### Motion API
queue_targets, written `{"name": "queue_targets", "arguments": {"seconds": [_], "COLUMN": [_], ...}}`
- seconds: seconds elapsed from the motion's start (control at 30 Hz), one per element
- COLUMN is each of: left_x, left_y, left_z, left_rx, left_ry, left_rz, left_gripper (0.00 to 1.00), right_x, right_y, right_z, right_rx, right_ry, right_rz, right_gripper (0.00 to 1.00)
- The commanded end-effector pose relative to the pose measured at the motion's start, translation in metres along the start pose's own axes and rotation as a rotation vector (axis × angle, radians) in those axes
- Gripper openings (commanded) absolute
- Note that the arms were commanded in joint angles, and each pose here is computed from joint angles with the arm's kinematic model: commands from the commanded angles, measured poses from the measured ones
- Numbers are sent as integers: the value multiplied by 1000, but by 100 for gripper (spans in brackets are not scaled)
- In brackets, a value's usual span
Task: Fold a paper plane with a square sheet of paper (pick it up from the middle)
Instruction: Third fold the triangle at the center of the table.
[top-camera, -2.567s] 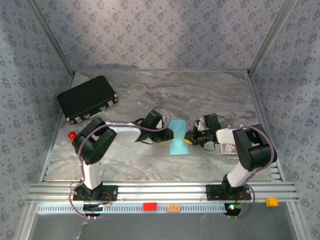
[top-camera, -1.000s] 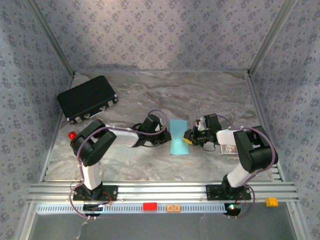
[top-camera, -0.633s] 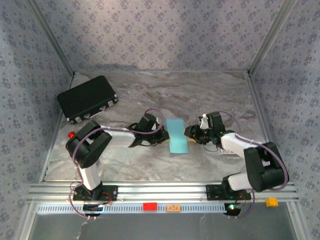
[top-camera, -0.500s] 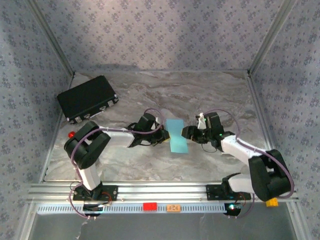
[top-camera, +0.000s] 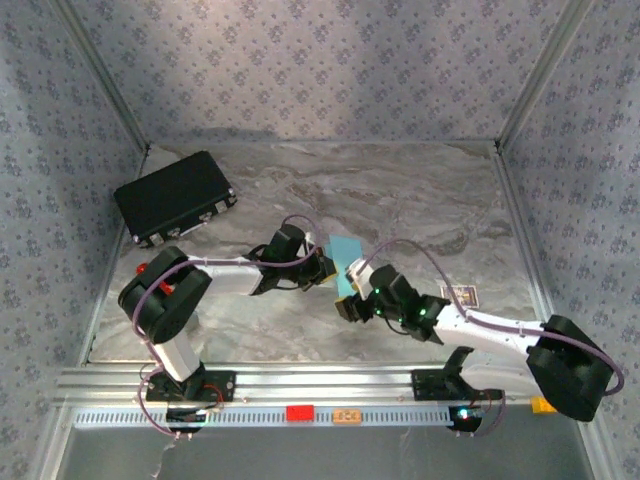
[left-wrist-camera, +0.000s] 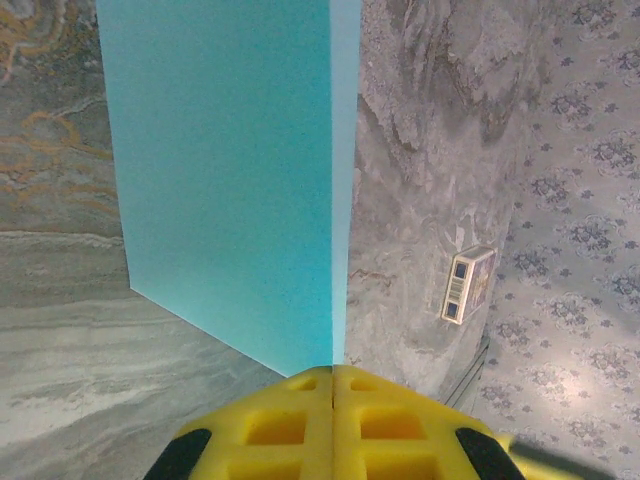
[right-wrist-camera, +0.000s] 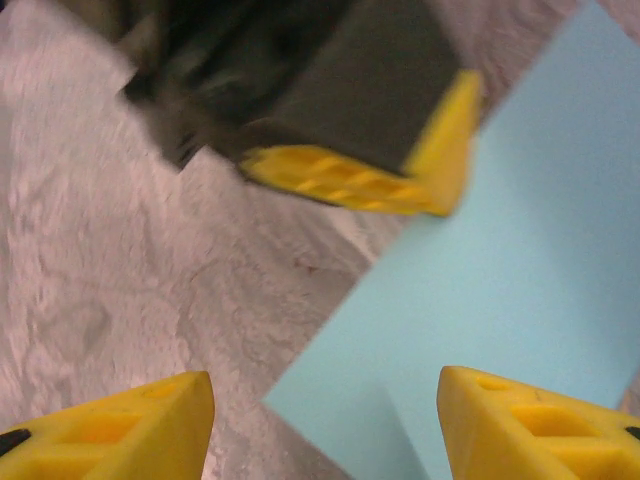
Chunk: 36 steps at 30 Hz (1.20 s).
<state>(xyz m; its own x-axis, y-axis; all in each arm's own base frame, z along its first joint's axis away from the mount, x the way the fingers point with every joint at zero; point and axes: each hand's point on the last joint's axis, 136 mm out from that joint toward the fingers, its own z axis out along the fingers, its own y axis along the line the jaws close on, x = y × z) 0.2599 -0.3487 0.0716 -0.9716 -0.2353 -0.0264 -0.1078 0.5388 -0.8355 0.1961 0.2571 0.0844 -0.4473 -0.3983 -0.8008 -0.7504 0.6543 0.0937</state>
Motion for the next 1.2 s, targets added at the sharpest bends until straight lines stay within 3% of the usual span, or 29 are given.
{"name": "queue_targets", "arguments": {"seconds": [0.0, 0.4, 0.83, 1.17], "left_x": [1, 1, 1, 1], "left_y": [-13, -15, -12, -12], "left_z": [-4, -4, -3, -4], "left_rx": [44, 46, 34, 32], "left_ry": [10, 15, 15, 14], "left_rz": [13, 23, 21, 20], "left_gripper": [0, 0, 0, 0], "right_x": [-10, -1, 2, 5], "right_y": [-3, -4, -8, -10], "right_z": [1, 22, 11, 11], "right_rx": [113, 285, 297, 306], "right_ry": [-63, -5, -22, -4], "right_rz": [-258, -414, -389, -390], "right_gripper": [63, 63, 38, 29]}}
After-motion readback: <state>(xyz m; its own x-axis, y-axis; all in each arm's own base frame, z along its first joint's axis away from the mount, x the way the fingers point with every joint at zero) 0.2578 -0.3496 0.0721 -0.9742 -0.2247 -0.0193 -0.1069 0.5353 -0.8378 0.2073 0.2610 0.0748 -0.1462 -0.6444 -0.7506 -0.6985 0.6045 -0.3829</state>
